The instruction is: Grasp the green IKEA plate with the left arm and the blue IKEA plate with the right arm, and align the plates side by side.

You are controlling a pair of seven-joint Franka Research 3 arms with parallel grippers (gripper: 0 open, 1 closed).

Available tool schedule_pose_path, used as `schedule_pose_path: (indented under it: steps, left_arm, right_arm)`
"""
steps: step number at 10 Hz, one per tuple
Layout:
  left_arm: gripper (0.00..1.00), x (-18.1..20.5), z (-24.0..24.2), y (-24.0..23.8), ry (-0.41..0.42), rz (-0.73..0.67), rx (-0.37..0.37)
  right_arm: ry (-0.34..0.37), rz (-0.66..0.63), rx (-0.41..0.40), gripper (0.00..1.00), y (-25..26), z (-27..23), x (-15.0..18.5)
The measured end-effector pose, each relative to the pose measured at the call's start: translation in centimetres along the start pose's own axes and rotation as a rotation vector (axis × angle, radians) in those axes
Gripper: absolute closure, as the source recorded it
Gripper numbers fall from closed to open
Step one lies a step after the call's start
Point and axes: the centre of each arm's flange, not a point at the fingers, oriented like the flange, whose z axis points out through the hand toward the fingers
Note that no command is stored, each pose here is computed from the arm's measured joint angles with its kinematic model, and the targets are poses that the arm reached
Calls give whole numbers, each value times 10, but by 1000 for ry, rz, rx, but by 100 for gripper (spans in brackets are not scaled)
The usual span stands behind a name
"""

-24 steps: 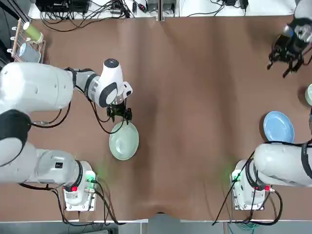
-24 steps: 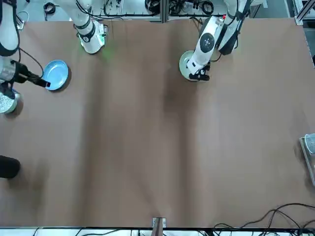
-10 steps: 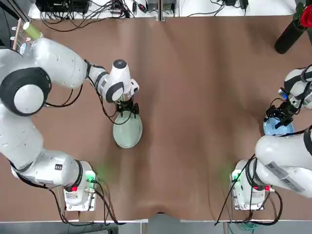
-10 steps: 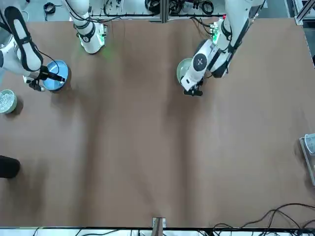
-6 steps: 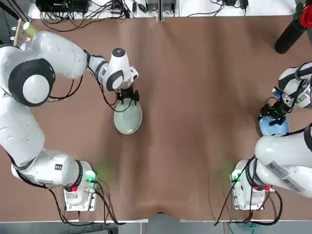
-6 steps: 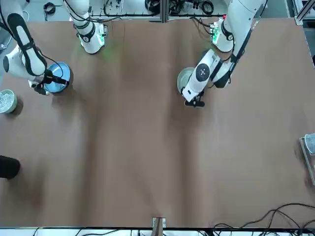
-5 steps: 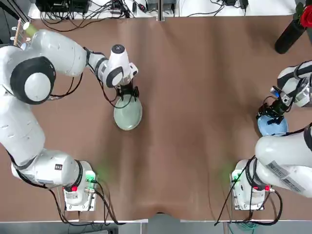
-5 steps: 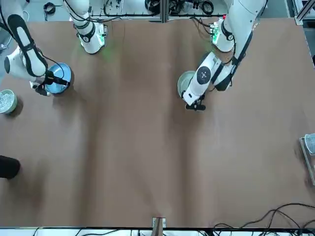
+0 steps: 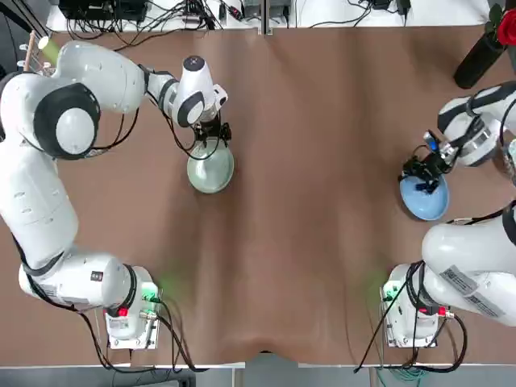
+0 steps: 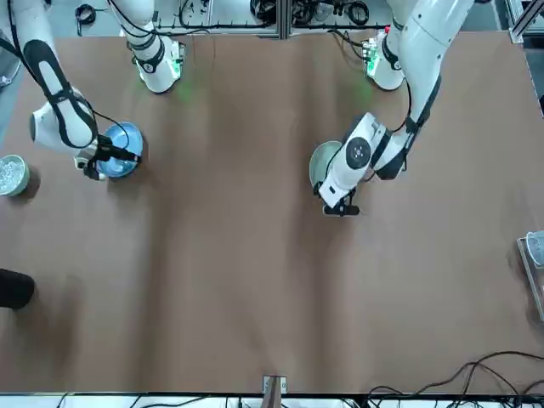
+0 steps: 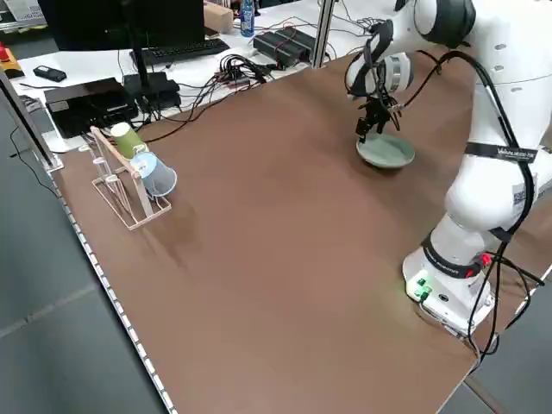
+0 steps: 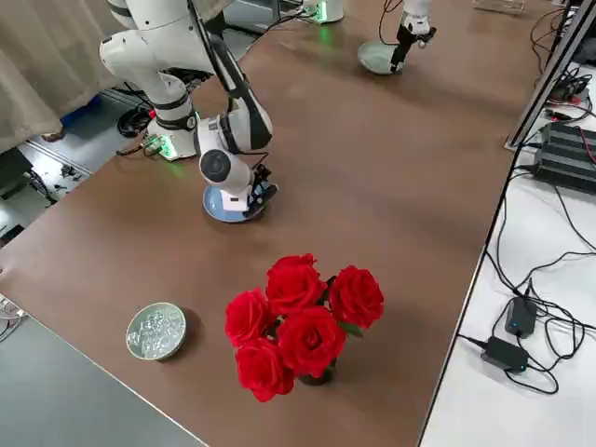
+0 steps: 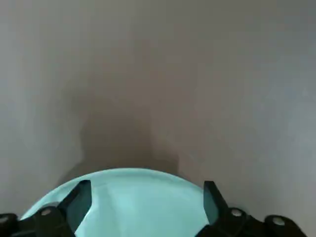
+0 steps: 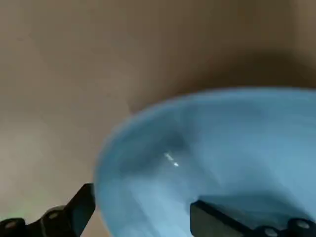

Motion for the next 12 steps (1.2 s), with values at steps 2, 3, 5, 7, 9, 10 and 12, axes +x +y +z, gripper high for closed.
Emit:
schedule_pose_path:
  steps: [2, 3, 5, 7, 9, 10, 12]
  left_arm:
    - [0, 17, 0, 1, 15, -8, -13]
    - [0, 21, -3, 4, 22, -9, -18]
    - [0, 24, -1, 9, 24, -4, -24]
    - [0, 20, 3, 19, 19, 0, -26]
    - [0, 11, 8, 34, 11, -4, -24]
    - [0, 9, 9, 37, 10, -4, -23]
    - [0, 5, 10, 43, 8, -7, -22]
  right_arm:
    - [27, 3, 36, 8, -36, 14, 6]
    - [32, 12, 55, 8, -49, 20, 8]
    - [37, 20, 88, 8, -74, 32, 10]
    - [55, 25, 123, 8, -95, 41, 13]
    - [83, 30, 155, 8, -113, 50, 11]
    - [88, 30, 172, 8, -124, 56, 9]
    - [92, 35, 209, 8, -150, 70, 5]
